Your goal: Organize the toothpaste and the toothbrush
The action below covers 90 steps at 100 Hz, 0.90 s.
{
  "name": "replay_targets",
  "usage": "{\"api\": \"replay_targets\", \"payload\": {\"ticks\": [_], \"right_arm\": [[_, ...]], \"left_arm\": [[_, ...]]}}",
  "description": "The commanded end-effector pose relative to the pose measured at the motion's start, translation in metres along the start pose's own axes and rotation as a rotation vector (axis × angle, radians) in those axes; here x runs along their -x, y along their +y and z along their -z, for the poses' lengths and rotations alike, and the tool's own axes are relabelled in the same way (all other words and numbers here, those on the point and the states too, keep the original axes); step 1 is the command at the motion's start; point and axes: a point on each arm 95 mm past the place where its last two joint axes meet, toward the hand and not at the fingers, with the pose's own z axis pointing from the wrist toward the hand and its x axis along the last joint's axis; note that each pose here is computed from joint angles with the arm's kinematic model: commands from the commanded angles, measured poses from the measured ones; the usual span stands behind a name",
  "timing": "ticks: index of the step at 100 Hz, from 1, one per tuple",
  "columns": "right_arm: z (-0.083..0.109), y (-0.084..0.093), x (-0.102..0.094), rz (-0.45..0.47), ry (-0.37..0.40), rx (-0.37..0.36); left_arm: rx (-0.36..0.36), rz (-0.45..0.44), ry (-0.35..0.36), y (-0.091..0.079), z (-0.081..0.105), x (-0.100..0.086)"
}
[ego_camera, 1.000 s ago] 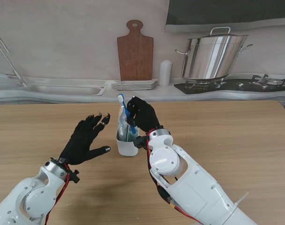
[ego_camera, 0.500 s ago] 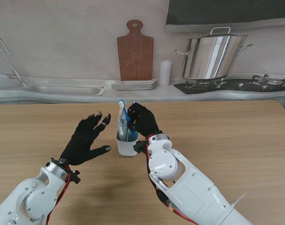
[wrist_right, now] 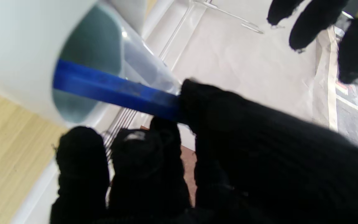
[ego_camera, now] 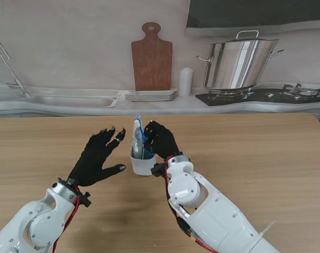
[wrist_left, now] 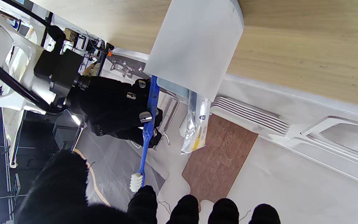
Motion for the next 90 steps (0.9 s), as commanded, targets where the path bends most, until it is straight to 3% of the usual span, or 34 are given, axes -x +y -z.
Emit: {"api": "replay_targets", "payload": {"ticks": [1, 90], "right_arm": [[0.005, -0.007, 0.008, 0.002, -0.013, -0.025], [0.017, -0.008, 0.023, 0.025, -0.044, -0.059]], "left_arm": [[0.009, 0.001, 0.006, 0.000, -0.001, -0.005], [0.018, 0.004, -0.007, 0.002, -0.001, -0.009]]}}
